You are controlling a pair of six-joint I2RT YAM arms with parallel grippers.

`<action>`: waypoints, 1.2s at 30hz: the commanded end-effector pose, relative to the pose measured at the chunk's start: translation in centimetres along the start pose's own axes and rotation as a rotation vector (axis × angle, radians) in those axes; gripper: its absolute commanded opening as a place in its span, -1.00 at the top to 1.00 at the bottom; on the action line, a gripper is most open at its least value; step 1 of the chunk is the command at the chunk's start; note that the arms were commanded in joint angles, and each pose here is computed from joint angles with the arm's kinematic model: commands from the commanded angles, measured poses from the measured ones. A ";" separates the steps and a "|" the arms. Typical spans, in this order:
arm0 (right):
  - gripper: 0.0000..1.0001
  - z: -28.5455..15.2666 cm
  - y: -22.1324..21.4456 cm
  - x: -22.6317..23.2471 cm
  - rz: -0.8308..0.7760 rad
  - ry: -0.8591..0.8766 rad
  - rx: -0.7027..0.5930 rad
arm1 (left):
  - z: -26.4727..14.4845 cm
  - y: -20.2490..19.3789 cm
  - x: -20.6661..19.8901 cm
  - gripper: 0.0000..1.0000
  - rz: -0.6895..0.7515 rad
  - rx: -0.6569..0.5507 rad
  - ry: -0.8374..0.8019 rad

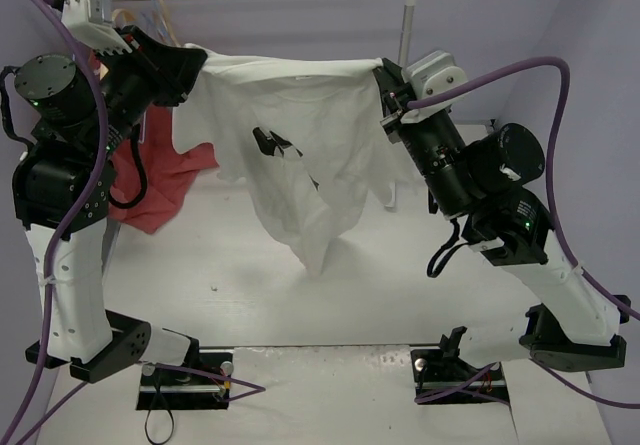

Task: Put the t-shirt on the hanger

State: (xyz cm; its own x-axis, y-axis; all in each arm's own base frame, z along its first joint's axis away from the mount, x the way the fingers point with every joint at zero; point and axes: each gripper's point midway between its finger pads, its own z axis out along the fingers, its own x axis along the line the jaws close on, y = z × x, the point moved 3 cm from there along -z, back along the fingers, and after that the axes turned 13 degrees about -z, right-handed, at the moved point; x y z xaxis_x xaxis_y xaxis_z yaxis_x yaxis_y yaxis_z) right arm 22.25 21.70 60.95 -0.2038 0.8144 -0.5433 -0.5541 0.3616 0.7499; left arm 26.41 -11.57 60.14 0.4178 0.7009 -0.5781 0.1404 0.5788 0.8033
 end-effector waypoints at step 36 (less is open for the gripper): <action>1.00 -10.3 -26.3 15.8 0.446 0.400 0.689 | -1.3 -30.9 18.1 0.90 -0.140 0.682 0.548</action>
State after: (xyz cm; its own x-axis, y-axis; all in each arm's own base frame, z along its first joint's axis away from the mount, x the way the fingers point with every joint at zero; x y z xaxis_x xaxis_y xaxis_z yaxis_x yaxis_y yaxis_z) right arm 23.44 19.92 28.26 -0.6240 0.7401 -0.2507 0.2102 0.4679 0.8584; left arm 25.29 -15.14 26.41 -0.0601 0.8368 -0.5442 0.7719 0.3847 0.5062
